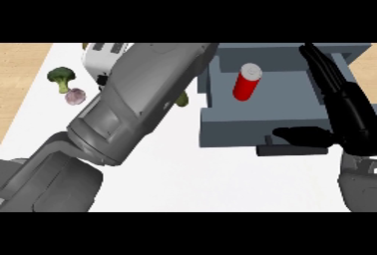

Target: Pick up the can, place it into the drawer and close the drawer

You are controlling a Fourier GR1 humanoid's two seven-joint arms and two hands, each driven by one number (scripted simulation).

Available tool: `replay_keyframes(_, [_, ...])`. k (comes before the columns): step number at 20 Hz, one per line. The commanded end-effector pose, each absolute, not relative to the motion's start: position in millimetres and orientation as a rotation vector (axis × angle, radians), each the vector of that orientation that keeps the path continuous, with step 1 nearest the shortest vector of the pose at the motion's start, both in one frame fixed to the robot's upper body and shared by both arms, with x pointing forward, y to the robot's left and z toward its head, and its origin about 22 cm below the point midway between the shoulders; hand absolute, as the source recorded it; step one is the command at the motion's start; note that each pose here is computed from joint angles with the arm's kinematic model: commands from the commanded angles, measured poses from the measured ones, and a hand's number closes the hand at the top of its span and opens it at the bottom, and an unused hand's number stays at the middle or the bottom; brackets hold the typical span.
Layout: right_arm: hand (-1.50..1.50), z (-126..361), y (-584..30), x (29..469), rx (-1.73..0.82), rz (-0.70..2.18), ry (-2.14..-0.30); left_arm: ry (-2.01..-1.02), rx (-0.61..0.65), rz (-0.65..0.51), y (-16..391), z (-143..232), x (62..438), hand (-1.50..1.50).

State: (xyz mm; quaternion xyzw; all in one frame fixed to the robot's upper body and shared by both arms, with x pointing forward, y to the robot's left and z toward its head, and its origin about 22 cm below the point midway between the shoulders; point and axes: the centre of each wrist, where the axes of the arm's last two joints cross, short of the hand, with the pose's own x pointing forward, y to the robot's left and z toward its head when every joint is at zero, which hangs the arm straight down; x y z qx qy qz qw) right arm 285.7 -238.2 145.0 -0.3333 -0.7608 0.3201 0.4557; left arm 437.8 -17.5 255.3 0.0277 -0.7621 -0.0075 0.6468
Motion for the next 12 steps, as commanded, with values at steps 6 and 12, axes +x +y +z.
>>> replay_keyframes(6, [-1.5, 86.4, -222.3, 334.9, -0.979, 0.985, -1.777, -1.708, 0.021, 0.005, 13.3, 261.5, 450.4, -1.5])
replay_keyframes(12, [-1.5, 82.1, -195.6, 382.1, -1.038, 0.975, -1.777, -1.729, 0.077, 0.022, -1.8, 263.2, 442.9, -1.5])
